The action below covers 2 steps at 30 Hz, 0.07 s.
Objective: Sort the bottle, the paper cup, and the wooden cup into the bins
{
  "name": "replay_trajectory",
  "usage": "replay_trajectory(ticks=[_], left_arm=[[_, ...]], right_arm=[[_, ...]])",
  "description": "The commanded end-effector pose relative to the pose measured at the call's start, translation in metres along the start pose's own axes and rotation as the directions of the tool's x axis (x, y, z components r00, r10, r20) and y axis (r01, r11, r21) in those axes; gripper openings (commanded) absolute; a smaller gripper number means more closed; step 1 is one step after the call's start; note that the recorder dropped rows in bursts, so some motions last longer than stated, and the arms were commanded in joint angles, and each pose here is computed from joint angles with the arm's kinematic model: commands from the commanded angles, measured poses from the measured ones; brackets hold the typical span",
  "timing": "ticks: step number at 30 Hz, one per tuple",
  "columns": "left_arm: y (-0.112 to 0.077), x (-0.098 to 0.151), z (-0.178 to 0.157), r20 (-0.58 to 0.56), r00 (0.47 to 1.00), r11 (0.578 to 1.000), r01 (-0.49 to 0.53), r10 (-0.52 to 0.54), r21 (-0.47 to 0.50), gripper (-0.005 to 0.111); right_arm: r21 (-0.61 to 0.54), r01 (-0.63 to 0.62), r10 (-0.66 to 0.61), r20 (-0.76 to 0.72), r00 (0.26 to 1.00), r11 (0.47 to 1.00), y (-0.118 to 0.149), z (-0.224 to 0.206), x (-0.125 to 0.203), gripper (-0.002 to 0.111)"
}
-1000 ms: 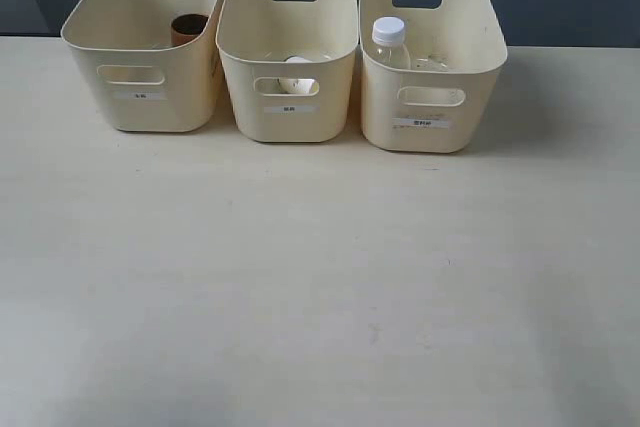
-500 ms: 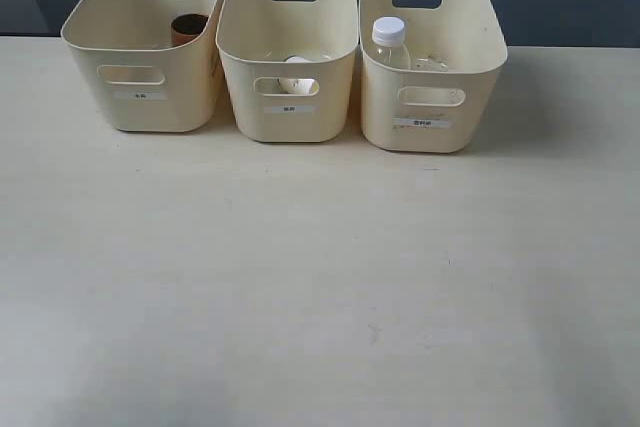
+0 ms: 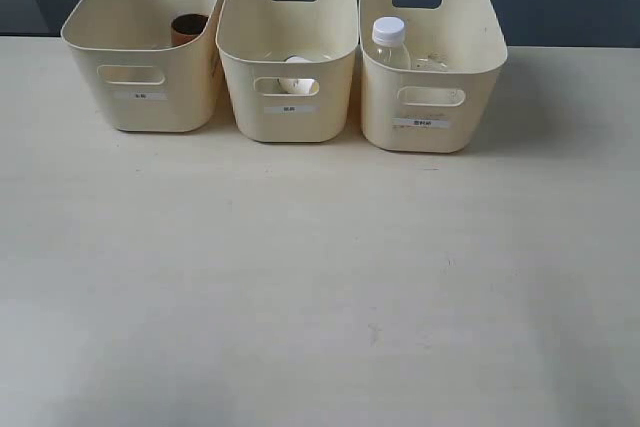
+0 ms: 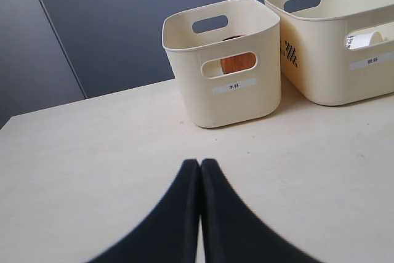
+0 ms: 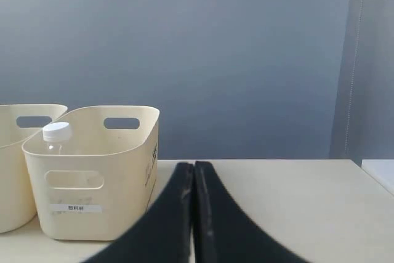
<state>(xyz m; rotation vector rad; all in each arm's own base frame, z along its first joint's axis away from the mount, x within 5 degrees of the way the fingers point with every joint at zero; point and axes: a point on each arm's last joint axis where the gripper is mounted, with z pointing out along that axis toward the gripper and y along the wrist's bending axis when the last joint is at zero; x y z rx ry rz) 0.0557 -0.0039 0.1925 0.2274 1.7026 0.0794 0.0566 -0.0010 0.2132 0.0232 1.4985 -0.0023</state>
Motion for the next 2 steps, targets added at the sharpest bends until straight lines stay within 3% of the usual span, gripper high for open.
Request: replay_trajectory(ticks=[1,2], left_arm=[[-0.0004,-0.0003,-0.0003,0.010,1.000,1.000,0.001,-0.001,0.006,0.000],[-0.0004,-0.0003,-0.0003,0.010,1.000,1.000,0.001,-0.001,0.006,0.000]], right_arm=[[0.007,0.006,-0.006,0.008,1.000,1.000,-0.0004,-0.0005,0.0006,-0.001],[0.007,0.006,-0.006,0.008,1.000,1.000,-0.0004,-0.0005,0.0006,-0.001]])
